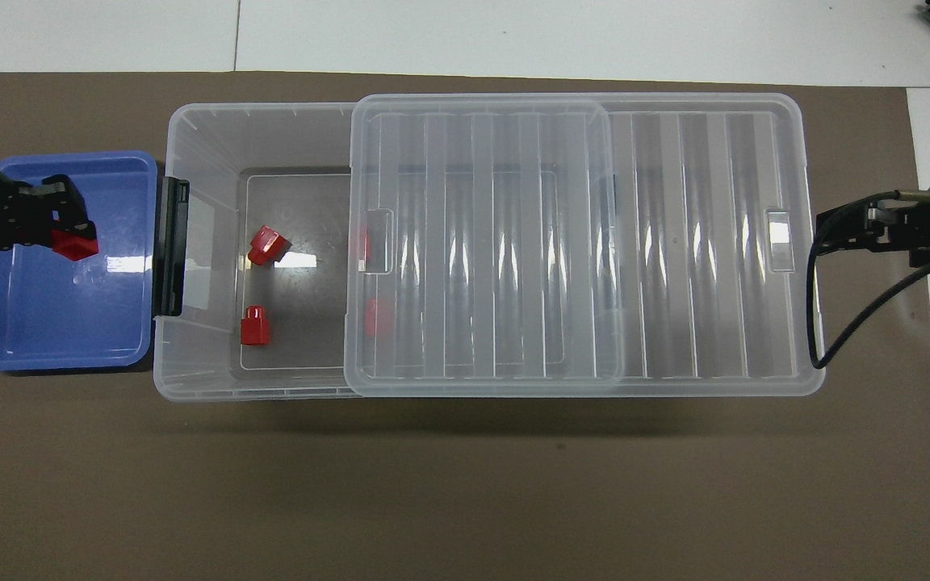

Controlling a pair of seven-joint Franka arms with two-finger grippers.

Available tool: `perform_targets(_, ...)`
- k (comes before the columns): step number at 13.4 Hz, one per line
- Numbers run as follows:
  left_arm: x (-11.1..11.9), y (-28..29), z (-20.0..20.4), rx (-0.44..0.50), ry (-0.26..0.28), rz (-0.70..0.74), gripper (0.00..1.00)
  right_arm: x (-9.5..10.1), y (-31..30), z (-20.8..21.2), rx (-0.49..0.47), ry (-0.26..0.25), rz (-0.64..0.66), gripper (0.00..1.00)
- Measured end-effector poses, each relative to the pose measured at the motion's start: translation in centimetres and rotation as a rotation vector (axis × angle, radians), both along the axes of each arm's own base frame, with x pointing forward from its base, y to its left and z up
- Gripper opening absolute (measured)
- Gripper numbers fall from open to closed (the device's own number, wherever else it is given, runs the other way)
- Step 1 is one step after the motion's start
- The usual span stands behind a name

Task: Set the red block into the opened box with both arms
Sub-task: 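Carry the red block into the open clear box with the left gripper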

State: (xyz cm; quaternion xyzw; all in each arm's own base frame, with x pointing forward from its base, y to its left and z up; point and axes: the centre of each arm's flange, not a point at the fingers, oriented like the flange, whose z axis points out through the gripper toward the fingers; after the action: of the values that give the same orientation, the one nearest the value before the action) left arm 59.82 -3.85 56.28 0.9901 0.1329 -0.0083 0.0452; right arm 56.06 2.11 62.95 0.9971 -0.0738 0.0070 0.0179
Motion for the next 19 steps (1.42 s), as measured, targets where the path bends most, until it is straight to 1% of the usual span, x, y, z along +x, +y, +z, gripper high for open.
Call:
perform_targets(2, -0.2, -6.7, -0.4, -0.007, -0.038, 0.037, 0.34, -0.1, -0.2, -0.6, -0.001, 0.012, -0.003, 1.00)
perform_targets(3, -0.5, -9.1, -1.2, -0.010, -0.055, 0.040, 0.34, -0.1, -0.2, -0.8, -0.001, 0.015, -0.003, 1.00)
perform_targets(5, -1.4, -12.1, -3.9, 0.002, -0.086, 0.008, 0.34, -0.1, -0.2, -0.9, -0.001, 0.015, -0.003, 1.00)
perform_targets(7, -2.7, -14.5, -7.7, 0.007, -0.108, -0.012, 0.34, -0.2, -0.5, -0.8, -0.001, 0.012, -0.008, 1.00)
perform_targets(9, -3.9, -15.8, -11.4, 0.007, -0.120, -0.027, 0.34, -0.1, -1.1, -1.0, -0.001, -0.002, -0.019, 1.00)
perform_targets(11, -4.9, -15.9, -14.3, 0.008, -0.123, -0.030, 0.34, 0.3, -1.8, -1.8, 0.000, -0.016, -0.031, 1.00)
perform_targets(13, -5.8, -15.7, -16.3, 0.014, -0.121, -0.035, 0.34, 0.5, -2.4, -2.5, 0.000, -0.029, -0.040, 1.00)
perform_targets(15, -6.5, -16.1, -17.5, 0.027, -0.125, -0.055, 0.34, 0.8, -2.8, -3.1, 0.000, -0.043, -0.045, 0.99)
perform_targets(17, -6.9, -16.7, -18.1, 0.026, -0.134, -0.069, 0.34, 1.0, -3.4, -3.8, 0.000, -0.056, -0.056, 0.96)
perform_targets(18, -6.9, -16.8, -18.5, 0.024, -0.139, -0.070, 0.34, 1.1, -3.8, -4.2, 0.000, -0.064, -0.061, 0.85)
perform_targets(19, -6.8, -16.9, -19.2, 0.020, -0.148, -0.068, 0.34, 1.2, -4.3, -4.6, 0.000, -0.070, -0.070, 0.71)
